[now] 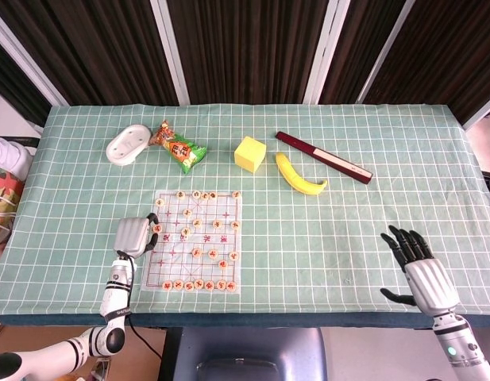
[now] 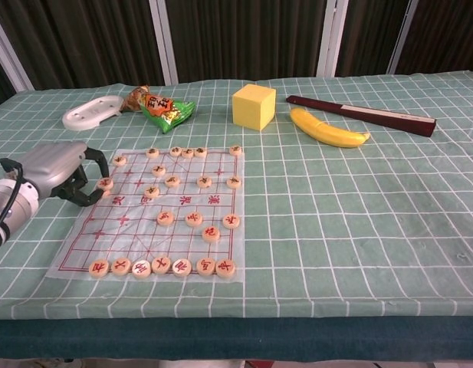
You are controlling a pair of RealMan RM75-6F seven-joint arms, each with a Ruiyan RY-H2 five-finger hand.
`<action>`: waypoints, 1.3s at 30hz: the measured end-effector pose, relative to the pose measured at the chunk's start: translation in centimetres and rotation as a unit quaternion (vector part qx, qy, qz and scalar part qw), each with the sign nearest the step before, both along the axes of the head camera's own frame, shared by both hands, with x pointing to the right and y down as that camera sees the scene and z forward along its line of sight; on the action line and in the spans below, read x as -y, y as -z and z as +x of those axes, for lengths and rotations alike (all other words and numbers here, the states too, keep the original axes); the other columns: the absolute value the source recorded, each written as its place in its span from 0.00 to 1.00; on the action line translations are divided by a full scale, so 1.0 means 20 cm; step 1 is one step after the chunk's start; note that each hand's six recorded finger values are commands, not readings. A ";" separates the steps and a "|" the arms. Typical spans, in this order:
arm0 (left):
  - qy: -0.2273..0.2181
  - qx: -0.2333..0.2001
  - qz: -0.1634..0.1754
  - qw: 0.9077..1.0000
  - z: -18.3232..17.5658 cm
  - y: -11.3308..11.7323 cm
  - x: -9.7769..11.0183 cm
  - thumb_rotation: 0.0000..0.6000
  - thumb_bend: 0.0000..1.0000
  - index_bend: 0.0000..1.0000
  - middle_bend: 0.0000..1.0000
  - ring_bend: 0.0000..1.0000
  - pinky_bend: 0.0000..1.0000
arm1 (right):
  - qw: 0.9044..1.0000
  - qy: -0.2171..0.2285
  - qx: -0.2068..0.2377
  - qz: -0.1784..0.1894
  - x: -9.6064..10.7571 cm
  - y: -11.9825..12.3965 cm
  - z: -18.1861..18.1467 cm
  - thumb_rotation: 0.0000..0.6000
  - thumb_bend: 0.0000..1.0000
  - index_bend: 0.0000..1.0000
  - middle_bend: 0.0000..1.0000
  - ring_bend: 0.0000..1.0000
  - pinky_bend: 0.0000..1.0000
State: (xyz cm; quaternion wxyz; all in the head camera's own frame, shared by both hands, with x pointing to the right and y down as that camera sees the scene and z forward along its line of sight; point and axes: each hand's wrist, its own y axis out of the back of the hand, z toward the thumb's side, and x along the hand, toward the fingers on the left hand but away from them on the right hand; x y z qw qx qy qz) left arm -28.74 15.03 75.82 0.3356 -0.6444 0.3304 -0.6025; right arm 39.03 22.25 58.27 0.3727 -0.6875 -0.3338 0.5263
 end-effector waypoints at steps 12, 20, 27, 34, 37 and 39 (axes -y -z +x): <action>0.001 0.006 -0.003 1.000 -0.03 -0.01 0.01 1.00 0.39 0.37 1.00 1.00 1.00 | 1.000 0.004 0.001 -0.008 -0.01 0.00 0.00 1.00 0.19 0.00 0.00 0.00 0.00; -0.002 0.001 0.004 1.000 -0.02 0.02 0.01 1.00 0.39 0.35 1.00 1.00 1.00 | 1.000 0.006 0.002 -0.011 -0.02 0.00 -0.01 1.00 0.19 0.00 0.00 0.00 0.00; -0.019 -0.021 0.030 0.999 0.02 0.13 0.00 1.00 0.39 0.34 1.00 1.00 1.00 | 1.000 0.005 0.004 -0.009 -0.02 0.00 0.00 1.00 0.19 0.00 0.00 0.00 0.00; -0.050 -0.054 0.074 0.995 -0.11 0.41 -0.10 1.00 0.37 0.12 0.43 0.45 0.64 | 1.000 -0.003 0.001 0.000 -0.01 0.04 0.03 1.00 0.19 0.00 0.00 0.00 0.00; -0.047 -0.049 0.063 0.996 -0.31 0.54 -0.22 1.00 0.37 0.02 0.13 0.11 0.29 | 1.000 -0.003 -0.004 0.001 -0.02 0.05 0.03 1.00 0.19 0.00 0.00 0.00 0.00; -0.036 -0.048 0.047 0.997 -0.46 0.63 -0.33 1.00 0.37 0.00 0.04 0.01 0.18 | 1.000 -0.002 -0.010 -0.002 -0.03 0.05 0.03 1.00 0.19 0.00 0.00 0.00 0.00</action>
